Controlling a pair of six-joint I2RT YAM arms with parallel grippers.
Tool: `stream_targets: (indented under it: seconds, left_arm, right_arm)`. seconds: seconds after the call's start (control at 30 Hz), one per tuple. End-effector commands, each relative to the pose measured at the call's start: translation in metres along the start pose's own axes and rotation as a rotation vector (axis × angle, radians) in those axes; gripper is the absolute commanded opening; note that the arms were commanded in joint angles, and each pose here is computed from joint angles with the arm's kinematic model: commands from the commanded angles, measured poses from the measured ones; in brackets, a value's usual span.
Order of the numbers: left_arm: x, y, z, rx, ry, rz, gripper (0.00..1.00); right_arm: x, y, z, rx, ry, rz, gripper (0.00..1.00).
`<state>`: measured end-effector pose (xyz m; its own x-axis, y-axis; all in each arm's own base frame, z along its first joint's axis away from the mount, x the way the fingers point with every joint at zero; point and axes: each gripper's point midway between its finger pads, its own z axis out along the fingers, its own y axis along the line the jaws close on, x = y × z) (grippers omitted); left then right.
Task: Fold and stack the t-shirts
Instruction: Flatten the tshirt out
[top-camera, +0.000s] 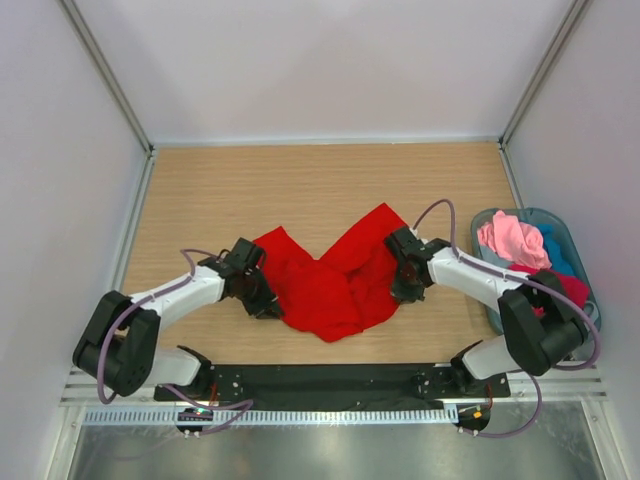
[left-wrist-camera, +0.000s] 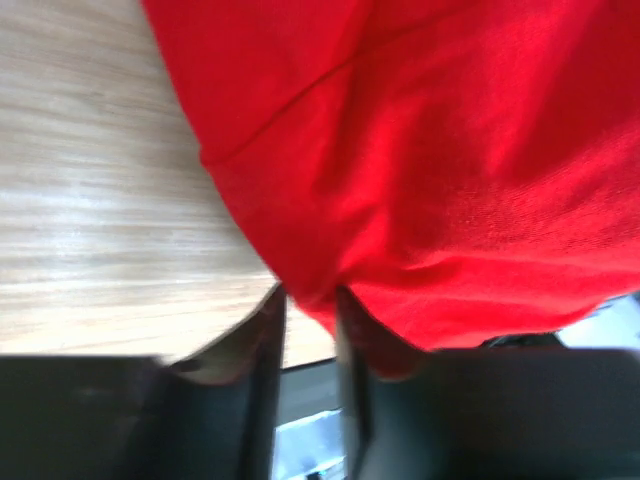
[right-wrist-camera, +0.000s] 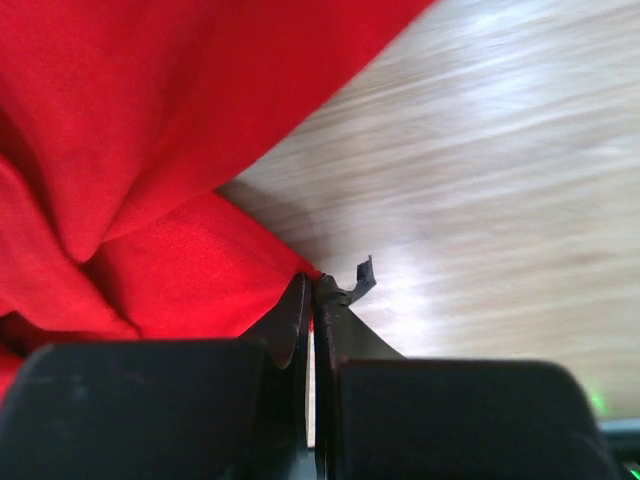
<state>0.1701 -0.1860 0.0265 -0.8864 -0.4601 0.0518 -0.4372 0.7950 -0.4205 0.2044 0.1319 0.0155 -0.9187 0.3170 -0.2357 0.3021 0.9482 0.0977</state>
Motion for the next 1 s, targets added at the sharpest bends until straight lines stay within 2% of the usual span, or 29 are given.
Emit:
stream_targets:
  seconds: [0.0,0.03,0.07,0.1,0.13,0.2,0.23,0.3,0.37,0.4,0.43,0.47,0.5,0.53,0.67,0.77,0.8,0.83,0.9,0.93,0.97]
  left_arm:
    - [-0.025,-0.035,-0.015,0.053,-0.080,0.074,0.17]
    - [-0.030,-0.039,-0.021,0.041,-0.099,0.100,0.00]
    - [-0.033,-0.032,-0.029,-0.012,-0.102,0.130,0.00]
    - [-0.052,-0.047,-0.046,-0.015,-0.180,0.162,0.00]
    - [-0.058,-0.036,-0.056,-0.075,-0.194,0.182,0.00]
    - [-0.079,-0.035,-0.075,-0.115,-0.266,0.196,0.00]
    - [-0.095,-0.035,-0.088,-0.142,-0.323,0.188,0.00]
    - [-0.119,-0.025,-0.096,-0.168,-0.357,0.152,0.00]
    - [-0.137,-0.026,-0.093,-0.168,-0.361,0.130,0.00]
    - [-0.149,-0.023,-0.094,-0.169,-0.370,0.105,0.00]
    - [-0.156,-0.023,-0.090,-0.173,-0.372,0.110,0.00]
    - [-0.166,-0.027,-0.091,-0.167,-0.383,0.106,0.00]
    - [-0.175,-0.023,-0.081,-0.191,-0.367,0.099,0.00]
    - [-0.186,-0.026,-0.079,-0.187,-0.380,0.106,0.00]
    - [-0.244,-0.053,-0.079,-0.146,-0.449,0.133,0.00]
    - [-0.287,-0.049,-0.074,-0.180,-0.458,0.102,0.00]
    - [-0.311,-0.067,-0.094,-0.146,-0.520,0.106,0.00]
    - [-0.316,-0.059,-0.083,-0.178,-0.482,0.091,0.00]
    - [-0.333,-0.064,-0.094,-0.180,-0.496,0.111,0.01]
    - [-0.340,-0.074,-0.111,-0.180,-0.522,0.128,0.04]
    - [-0.341,-0.075,-0.111,-0.188,-0.515,0.139,0.10]
  right_arm:
    - [-0.037,-0.011,-0.036,0.085,-0.144,-0.008,0.01]
    - [-0.037,-0.020,-0.050,0.123,-0.148,-0.017,0.01]
    - [-0.057,-0.012,-0.078,0.087,-0.224,0.001,0.01]
    - [-0.068,-0.017,-0.093,0.113,-0.274,0.007,0.01]
    - [-0.076,-0.018,-0.122,0.104,-0.308,0.009,0.01]
    - [-0.077,-0.021,-0.146,0.090,-0.321,0.008,0.01]
    - [-0.077,-0.017,-0.155,0.055,-0.325,0.012,0.01]
    - [-0.071,-0.007,-0.171,-0.048,-0.321,0.042,0.01]
    - [-0.047,0.011,-0.164,-0.173,-0.235,0.061,0.01]
    - [-0.039,0.017,-0.162,-0.220,-0.212,0.080,0.01]
    - [-0.030,0.039,-0.168,-0.345,-0.191,0.121,0.01]
    - [-0.023,0.049,-0.165,-0.399,-0.180,0.131,0.01]
    - [-0.008,0.051,-0.145,-0.409,-0.143,0.135,0.01]
    - [-0.009,0.071,-0.150,-0.499,-0.156,0.181,0.01]
    - [0.016,0.112,-0.136,-0.530,-0.137,0.109,0.01]
    - [0.027,0.145,-0.127,-0.491,-0.120,0.045,0.01]
    - [0.041,0.157,-0.129,-0.504,-0.098,0.000,0.01]
    - [0.050,0.165,-0.128,-0.502,-0.083,-0.027,0.04]
    - [0.063,0.181,-0.130,-0.512,-0.052,-0.074,0.11]
    - [0.072,0.185,-0.133,-0.527,-0.038,-0.101,0.13]
    - [0.073,0.185,-0.134,-0.531,-0.033,-0.109,0.18]
